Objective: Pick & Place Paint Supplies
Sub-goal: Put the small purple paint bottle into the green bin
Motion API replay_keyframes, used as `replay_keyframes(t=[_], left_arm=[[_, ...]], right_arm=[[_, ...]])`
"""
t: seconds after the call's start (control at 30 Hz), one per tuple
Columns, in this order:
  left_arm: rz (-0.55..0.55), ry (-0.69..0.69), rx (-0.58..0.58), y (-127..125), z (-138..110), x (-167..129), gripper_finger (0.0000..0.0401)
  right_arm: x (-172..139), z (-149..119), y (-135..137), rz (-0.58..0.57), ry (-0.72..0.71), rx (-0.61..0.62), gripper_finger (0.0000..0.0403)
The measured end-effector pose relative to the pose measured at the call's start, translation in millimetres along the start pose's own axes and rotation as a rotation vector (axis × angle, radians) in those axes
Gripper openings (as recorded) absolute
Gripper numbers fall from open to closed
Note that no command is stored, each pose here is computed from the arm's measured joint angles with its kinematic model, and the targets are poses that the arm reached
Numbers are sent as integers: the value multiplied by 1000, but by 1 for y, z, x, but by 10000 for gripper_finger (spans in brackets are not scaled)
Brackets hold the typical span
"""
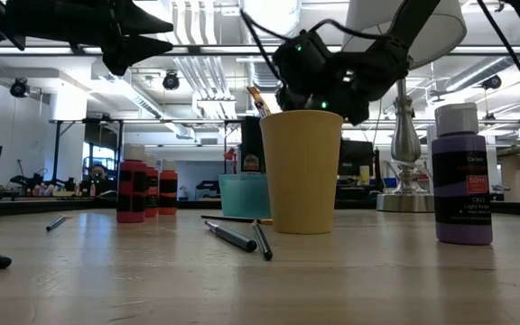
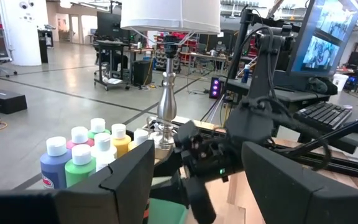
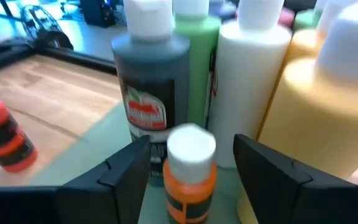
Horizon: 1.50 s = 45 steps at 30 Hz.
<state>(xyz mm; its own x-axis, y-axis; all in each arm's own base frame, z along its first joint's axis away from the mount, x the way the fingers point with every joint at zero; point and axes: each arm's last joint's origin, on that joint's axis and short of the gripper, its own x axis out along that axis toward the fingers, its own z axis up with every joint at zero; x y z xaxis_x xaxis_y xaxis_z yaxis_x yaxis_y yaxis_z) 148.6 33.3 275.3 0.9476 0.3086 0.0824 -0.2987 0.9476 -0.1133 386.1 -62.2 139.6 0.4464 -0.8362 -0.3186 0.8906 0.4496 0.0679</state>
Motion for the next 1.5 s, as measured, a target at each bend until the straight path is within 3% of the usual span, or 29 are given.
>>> replay_keyframes(t=[0.5,0.93,1.3,1.5], left_arm=[[0,1,0,0,0,0,248],[0,1,0,0,0,0,248],[0,0,0,0,0,0,248],[1,4,0,0,0,0,248]], right_arm=[[-66,64,6,126,-83,-112,260],[-129,85,-9,207,-20,-302,220],[-136,93,-9,229,-40,-267,199],[-134,92,-10,211,-49,-372,189]])
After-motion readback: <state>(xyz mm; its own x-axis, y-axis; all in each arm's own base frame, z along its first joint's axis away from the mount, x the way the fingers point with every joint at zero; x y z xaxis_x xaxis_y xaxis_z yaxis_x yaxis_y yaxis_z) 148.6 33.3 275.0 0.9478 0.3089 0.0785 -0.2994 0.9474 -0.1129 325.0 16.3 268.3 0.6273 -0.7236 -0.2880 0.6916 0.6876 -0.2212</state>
